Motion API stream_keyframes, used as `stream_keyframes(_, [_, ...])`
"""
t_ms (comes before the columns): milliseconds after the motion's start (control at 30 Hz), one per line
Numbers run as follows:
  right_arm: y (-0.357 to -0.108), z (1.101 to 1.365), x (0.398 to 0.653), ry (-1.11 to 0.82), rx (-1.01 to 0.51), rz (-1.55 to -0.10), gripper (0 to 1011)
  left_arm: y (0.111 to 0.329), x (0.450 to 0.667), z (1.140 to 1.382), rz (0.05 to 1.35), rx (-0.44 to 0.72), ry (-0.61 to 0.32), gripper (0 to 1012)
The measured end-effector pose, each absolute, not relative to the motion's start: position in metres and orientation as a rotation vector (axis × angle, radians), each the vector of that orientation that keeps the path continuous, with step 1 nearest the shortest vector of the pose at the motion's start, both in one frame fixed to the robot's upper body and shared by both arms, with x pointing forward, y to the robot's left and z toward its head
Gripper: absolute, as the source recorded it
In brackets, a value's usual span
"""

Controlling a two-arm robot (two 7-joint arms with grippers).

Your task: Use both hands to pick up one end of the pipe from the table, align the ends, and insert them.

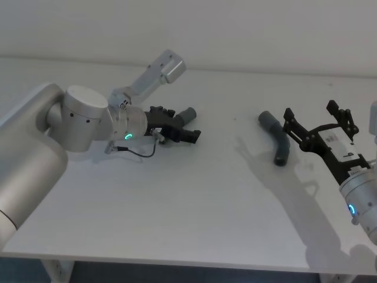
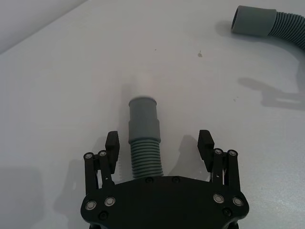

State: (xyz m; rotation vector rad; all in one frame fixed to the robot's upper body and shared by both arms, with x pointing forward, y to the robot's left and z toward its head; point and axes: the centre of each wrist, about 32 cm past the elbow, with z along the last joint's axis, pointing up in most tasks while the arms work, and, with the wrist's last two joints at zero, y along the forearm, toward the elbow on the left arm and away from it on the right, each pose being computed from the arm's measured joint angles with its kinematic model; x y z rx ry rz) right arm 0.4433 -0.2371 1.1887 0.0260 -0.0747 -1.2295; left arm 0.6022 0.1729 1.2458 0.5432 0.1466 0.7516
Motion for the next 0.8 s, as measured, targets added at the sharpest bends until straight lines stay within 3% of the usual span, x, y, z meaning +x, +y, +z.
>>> stream_keyframes(267, [-0.2371, 1.1887, 0.4433, -0.075, 0.026, -1.23, 1002, 0.174, 0.6065, 1.2454, 0.74, 0.547, 0.153, 988])
stream_keyframes(500, [-0.2371, 1.1887, 0.4433, -0.075, 0.026, -1.23, 1001, 0.1741, 0.6083, 1.2455, 0.734, 0.547, 0.155, 859])
stream_keyframes(600, [-0.2371, 1.1887, 0.4433, -0.075, 0.026, -1.229, 1002, 0.1739, 0.6088, 1.2454, 0.731, 0.547, 0.156, 738])
stream_keyframes(800, [-0.2371, 1.1887, 0.4433, -0.075, 0.026, -1.229, 1002, 0.1743, 0.6098, 1.2454, 0.729, 0.548, 0.158, 591])
